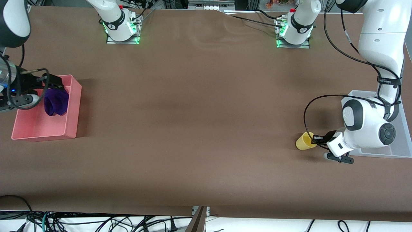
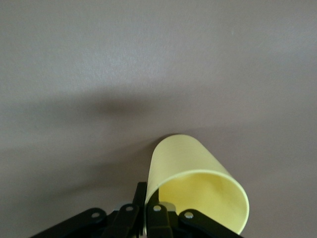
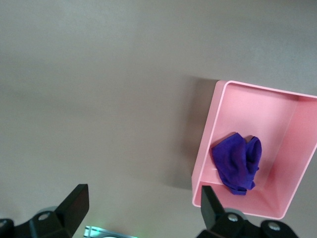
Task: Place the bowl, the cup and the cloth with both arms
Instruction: 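Lift the yellow cup with the left gripper and lower it into the bowl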
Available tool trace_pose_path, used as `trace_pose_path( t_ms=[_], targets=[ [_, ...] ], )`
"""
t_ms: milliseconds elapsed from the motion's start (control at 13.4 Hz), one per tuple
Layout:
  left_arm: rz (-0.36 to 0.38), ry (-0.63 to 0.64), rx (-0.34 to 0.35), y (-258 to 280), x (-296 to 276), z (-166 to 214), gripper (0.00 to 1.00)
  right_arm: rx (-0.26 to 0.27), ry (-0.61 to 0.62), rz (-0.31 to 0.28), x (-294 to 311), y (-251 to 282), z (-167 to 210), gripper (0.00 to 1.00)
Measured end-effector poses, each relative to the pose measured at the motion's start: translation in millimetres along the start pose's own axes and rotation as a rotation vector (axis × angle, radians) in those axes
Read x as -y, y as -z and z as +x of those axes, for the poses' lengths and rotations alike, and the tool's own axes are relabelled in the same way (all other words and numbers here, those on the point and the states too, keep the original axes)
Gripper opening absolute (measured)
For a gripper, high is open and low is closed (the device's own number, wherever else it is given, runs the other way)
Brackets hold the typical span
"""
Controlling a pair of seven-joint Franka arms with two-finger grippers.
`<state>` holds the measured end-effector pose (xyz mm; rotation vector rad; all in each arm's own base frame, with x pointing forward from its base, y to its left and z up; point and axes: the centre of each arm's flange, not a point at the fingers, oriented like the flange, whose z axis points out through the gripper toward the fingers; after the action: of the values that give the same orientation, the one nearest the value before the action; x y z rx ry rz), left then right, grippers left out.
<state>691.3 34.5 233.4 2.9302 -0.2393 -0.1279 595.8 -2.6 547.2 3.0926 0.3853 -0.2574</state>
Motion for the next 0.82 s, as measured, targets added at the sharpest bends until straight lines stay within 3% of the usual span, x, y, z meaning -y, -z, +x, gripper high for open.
trace_pose_path(
  t_ms=[223, 298, 595, 818],
  targets=[
    [-0.004, -0.014, 0.046, 59.1, -5.1, -8.1, 0.04, -0.042, -0.035, -0.014, -2.2, 22.4, -4.4, 1.00],
    [0.036, -0.029, 0.085, 89.6, -1.1, -15.8, 0.04, -0.063, -0.044, -0.019, -6.3, 32.9, -7.9, 1.00],
    [0.358, -0.204, 0.218, 192.8, 60.6, -56.0, 0.04, -0.101, -0.052, -0.028, -8.9, 52.2, -17.7, 1.00],
    [0.419, -0.281, 0.297, 194.6, 145.0, -88.6, 0.04, -0.099, -0.062, -0.027, -10.2, 52.1, -18.4, 1.00]
  ],
)
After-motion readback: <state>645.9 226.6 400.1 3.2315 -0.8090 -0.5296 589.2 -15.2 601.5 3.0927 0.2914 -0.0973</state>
